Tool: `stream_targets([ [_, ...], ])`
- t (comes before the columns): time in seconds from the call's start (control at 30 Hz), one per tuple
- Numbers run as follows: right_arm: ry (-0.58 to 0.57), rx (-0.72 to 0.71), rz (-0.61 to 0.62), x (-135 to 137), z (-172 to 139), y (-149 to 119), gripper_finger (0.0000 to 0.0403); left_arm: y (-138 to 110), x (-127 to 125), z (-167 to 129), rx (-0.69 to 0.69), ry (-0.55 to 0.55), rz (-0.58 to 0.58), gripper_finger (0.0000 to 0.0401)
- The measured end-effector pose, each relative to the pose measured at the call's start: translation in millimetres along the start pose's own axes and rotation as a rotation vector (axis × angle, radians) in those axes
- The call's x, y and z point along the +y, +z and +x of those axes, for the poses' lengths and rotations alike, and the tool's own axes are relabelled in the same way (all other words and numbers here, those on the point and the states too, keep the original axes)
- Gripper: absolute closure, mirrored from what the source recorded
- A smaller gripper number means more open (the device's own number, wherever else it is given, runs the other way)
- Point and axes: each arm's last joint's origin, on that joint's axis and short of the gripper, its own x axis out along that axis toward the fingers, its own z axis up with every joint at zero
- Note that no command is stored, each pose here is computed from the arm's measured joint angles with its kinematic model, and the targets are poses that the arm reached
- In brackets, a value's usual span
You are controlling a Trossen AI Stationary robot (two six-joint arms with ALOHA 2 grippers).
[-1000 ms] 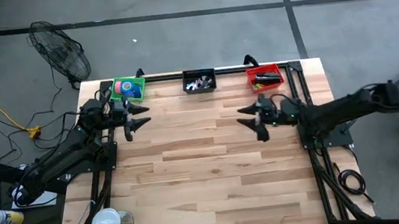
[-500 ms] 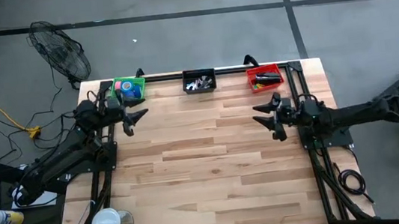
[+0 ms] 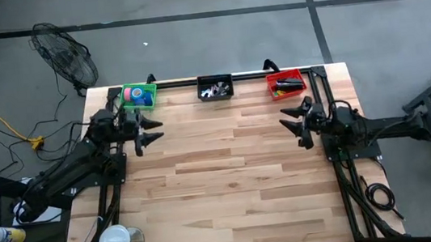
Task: Pick and place Stapler, Stapler remover, tape
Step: Return to Home Position
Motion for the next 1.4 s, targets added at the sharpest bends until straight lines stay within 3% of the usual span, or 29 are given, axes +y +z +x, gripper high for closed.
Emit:
stream_targets([
  [0.2,-0.024,-0.004,-0.017,-1,0,0,0.0199,-22,2,-1,-0.093,-0.014,-0.041,0.019],
  [0.67,-0.018,-0.001,-0.018,-1,0,0,0.0199,-19,-21,-14,-0.188,-0.185,-0.033,0.019],
  [0.93,-0.022,0.018,-0.023,-1,0,-2,0.0199,-26,-35,-6,-0.147,-0.192,-0.045,0.019],
  [1.07,-0.023,0.022,-0.023,-1,0,-3,0.0199,-30,-44,-2,-0.144,-0.13,-0.065,0.019],
  [1.3,-0.023,0.024,-0.024,-1,0,-3,0.0199,-37,-62,-2,-0.136,-0.069,0.036,0.019],
  [1.4,-0.023,0.024,-0.024,-1,0,-3,0.0199,-38,-68,-3,-0.135,-0.119,0.096,0.019],
])
